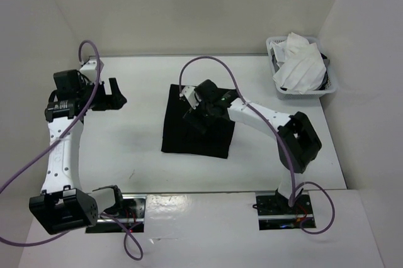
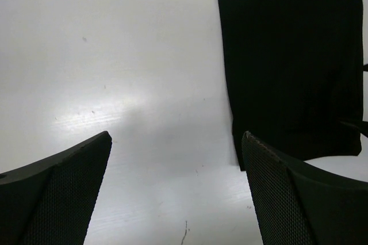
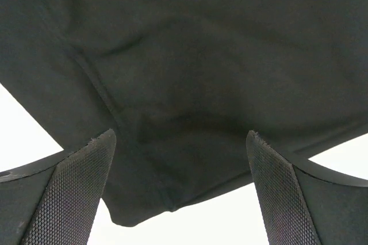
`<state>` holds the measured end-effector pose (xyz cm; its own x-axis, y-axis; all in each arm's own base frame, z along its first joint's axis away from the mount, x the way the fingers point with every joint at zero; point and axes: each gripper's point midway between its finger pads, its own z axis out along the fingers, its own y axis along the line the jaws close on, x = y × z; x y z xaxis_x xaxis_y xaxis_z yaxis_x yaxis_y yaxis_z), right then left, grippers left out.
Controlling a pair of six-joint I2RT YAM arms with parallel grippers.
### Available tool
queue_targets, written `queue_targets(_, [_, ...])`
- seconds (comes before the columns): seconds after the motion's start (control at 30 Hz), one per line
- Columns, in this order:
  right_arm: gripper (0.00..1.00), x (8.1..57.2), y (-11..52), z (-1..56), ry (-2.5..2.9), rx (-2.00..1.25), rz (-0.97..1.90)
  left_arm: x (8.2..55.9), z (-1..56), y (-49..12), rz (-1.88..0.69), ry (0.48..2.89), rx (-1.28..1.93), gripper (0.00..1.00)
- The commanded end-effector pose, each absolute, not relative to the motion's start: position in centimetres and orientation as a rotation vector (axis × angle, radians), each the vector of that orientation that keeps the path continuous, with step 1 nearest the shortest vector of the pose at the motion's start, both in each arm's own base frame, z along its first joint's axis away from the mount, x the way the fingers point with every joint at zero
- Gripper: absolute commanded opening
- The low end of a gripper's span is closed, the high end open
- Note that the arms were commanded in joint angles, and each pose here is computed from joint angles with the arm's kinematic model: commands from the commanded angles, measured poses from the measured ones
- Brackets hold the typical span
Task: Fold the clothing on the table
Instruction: Flatten the skirt out
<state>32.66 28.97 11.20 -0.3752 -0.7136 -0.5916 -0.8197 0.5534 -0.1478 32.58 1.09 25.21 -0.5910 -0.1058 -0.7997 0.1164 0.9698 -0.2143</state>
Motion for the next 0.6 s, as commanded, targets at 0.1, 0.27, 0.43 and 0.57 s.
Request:
queue_targets(0.1, [0.98, 32.5, 30.0, 7.1, 2.299, -1.247, 0.243, 31.4, 23.8, 2.2, -0.248, 2.192, -0.017, 1.00])
queue_targets(0.27, [0.98, 32.3, 31.7, 6.5, 2.363, -1.195, 0.319, 31.6, 22.5, 3.0, -0.219, 2.212, -0.035, 1.00])
queue_targets(0.43, [0.98, 32.2, 32.6, 4.8, 2.410, -1.183, 0.335, 31.5, 21.7, 3.1, -0.216, 2.233, -0.045, 1.00])
queue_targets(0.57, [0.98, 31.6, 33.1, 3.2, 2.450, -1.191, 0.347, 31.5, 21.7, 3.1, -0.216, 2.233, -0.045, 1.00])
